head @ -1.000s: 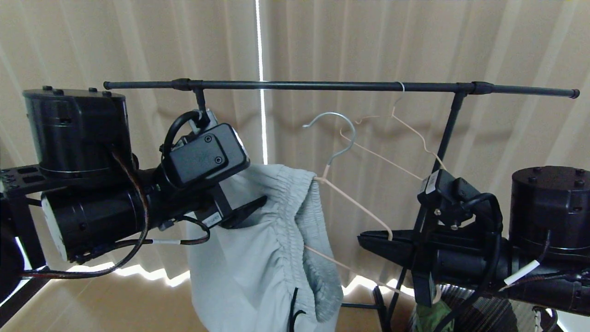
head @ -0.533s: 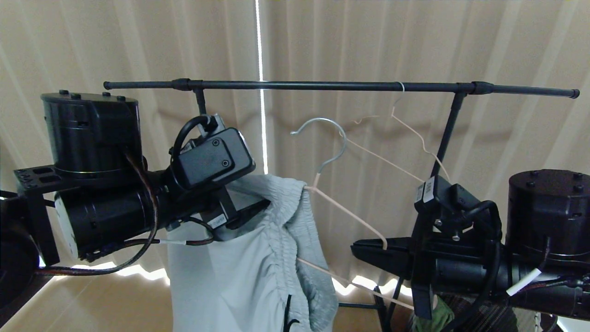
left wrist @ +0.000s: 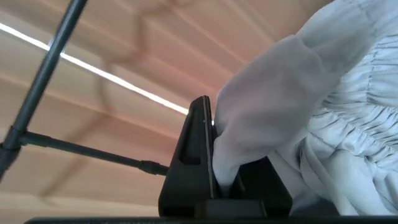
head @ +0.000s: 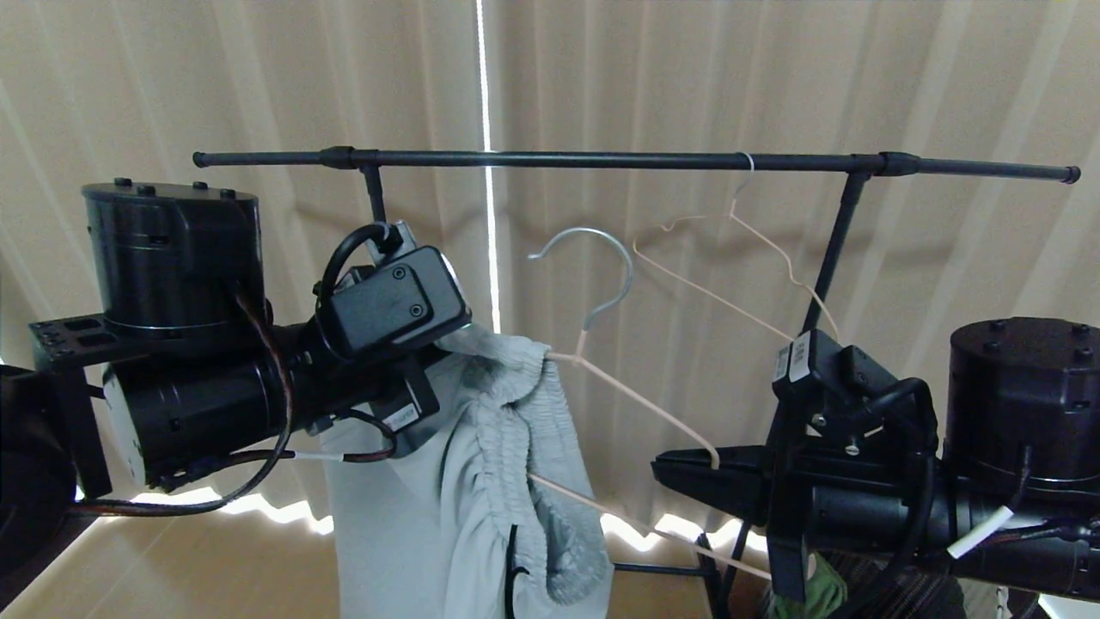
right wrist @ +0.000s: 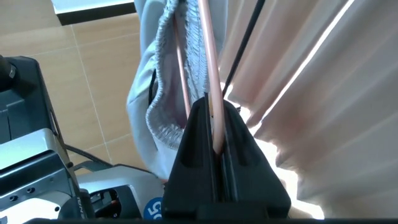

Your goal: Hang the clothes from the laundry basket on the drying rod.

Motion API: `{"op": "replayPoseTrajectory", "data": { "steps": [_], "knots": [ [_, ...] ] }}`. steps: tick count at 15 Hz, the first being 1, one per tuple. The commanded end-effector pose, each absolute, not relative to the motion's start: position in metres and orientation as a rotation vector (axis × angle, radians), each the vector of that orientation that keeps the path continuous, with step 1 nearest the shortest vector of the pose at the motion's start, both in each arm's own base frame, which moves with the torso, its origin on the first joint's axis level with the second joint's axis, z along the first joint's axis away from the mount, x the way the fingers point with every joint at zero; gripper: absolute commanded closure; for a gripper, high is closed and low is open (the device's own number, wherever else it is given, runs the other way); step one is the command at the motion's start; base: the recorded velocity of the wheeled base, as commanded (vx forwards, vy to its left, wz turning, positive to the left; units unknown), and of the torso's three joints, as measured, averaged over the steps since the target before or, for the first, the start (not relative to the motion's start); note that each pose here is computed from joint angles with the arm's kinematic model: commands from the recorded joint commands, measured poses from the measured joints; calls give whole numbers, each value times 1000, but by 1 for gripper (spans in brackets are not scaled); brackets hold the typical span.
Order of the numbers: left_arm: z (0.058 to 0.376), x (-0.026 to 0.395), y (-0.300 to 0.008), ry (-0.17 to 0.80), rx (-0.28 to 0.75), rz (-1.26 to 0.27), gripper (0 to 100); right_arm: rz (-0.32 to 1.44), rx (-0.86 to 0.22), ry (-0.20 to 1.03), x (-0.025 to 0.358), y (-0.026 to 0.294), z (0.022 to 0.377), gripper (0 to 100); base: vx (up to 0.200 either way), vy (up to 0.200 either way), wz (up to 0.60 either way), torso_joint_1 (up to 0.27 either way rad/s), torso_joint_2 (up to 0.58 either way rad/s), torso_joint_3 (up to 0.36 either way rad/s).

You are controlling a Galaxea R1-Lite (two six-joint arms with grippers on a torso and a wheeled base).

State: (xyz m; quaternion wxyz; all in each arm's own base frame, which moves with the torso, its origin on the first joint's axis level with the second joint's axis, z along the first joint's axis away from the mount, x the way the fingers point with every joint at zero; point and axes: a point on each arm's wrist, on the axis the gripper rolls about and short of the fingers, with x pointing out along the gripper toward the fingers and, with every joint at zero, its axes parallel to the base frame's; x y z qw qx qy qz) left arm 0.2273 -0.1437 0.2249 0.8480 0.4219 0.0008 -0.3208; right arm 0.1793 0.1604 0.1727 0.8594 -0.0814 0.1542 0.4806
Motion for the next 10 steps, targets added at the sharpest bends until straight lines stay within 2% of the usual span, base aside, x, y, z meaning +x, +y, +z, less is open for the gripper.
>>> {"op": "replayPoseTrajectory", "data": {
  "steps": [1, 2, 3, 5, 8, 10],
  "knots": [
    [221, 228, -140, 19, 887, -665, 100, 1008, -174, 327, 178, 160, 172, 100, 0, 0, 0, 0, 0, 0],
    [220, 227, -140, 5, 870, -655, 100, 1002, -174, 328, 179, 159, 171, 100, 0, 0, 0, 0, 0, 0],
    [219, 227, -140, -7, 845, -644, 100, 1000, -174, 330, 179, 158, 171, 0, 0, 0, 0, 0, 0, 0],
    [219, 229, -139, -30, 813, -605, 100, 994, -171, 318, 180, 159, 174, 0, 0, 0, 0, 0, 0, 0],
    [216, 231, -132, -2, 817, -564, 100, 944, -169, 297, 184, 155, 177, 0, 0, 0, 0, 0, 0, 0],
    [211, 232, -123, 52, 832, -475, 100, 893, -185, 271, 192, 144, 178, 0, 0, 0, 0, 0, 0, 0]
  ]
}}
